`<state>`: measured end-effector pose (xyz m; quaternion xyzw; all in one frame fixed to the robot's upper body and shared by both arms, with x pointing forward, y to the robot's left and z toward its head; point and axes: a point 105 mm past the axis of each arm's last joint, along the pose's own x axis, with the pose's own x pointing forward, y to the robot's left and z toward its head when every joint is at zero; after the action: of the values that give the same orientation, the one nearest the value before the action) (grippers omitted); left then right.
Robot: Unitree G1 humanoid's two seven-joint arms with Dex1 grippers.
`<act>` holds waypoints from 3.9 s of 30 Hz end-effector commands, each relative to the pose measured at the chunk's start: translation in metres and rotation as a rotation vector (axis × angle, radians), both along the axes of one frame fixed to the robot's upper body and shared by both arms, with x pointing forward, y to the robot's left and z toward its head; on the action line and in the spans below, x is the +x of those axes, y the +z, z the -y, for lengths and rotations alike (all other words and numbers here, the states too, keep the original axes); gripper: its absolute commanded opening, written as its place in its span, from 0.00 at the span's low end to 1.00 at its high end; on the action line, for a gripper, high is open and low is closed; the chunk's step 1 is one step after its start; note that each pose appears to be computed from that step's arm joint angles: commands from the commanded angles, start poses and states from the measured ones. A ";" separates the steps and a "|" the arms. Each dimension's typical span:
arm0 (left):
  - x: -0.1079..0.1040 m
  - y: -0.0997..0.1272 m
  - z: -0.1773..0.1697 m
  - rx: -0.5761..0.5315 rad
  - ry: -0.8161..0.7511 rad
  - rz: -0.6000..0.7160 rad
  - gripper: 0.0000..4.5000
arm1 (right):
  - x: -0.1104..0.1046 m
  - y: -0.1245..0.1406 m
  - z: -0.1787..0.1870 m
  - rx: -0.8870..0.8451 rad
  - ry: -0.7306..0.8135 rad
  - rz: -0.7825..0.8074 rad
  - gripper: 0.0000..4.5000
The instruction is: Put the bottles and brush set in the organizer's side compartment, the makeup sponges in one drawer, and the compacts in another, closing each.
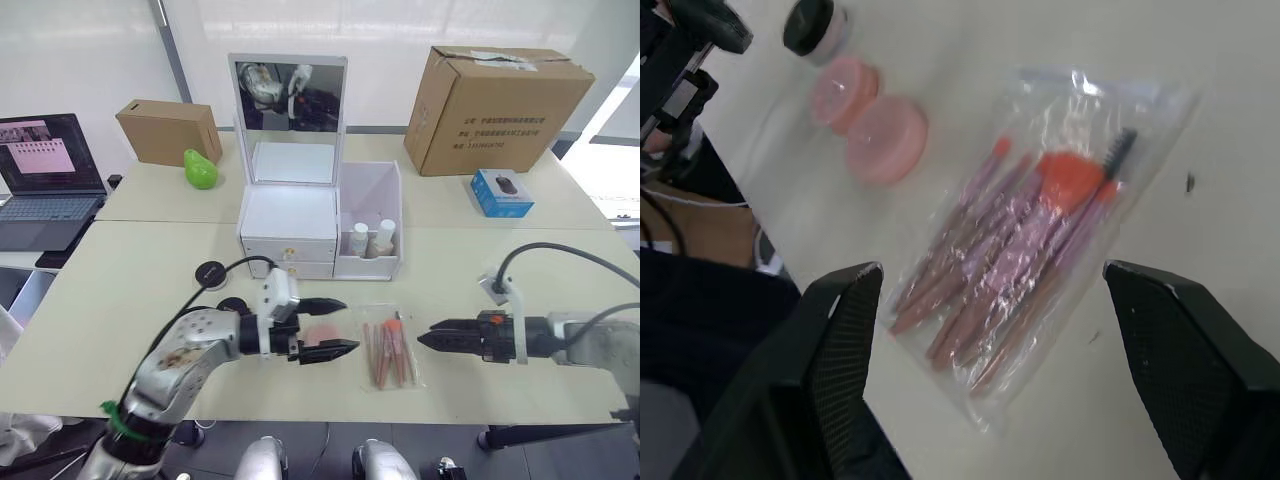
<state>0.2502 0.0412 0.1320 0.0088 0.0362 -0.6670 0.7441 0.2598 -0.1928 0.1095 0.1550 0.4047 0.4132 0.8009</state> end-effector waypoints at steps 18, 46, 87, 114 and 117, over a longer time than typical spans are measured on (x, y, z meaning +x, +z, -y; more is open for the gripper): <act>0.016 -0.058 0.038 0.311 -0.129 0.134 0.00 | 0.032 -0.032 -0.037 0.090 -0.071 -0.316 0.85; 0.003 0.018 0.002 -0.005 -0.109 0.059 0.26 | 0.029 0.013 -0.025 0.208 -0.008 -0.169 0.00; 0.009 0.103 -0.071 -0.222 0.653 0.314 0.99 | 0.203 0.097 -0.061 0.117 -0.376 0.865 0.00; 0.015 0.083 -0.115 -0.167 0.699 0.212 1.00 | 0.116 0.177 -0.022 0.171 -0.246 1.081 1.00; 0.019 0.070 -0.153 -0.093 0.763 0.184 1.00 | 0.078 0.161 -0.014 0.132 -0.135 1.045 1.00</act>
<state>0.2711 0.1751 0.1955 0.0038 -0.0482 -0.3495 0.9357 0.3631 -0.1807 0.2547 0.0202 -0.0638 0.3718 0.9259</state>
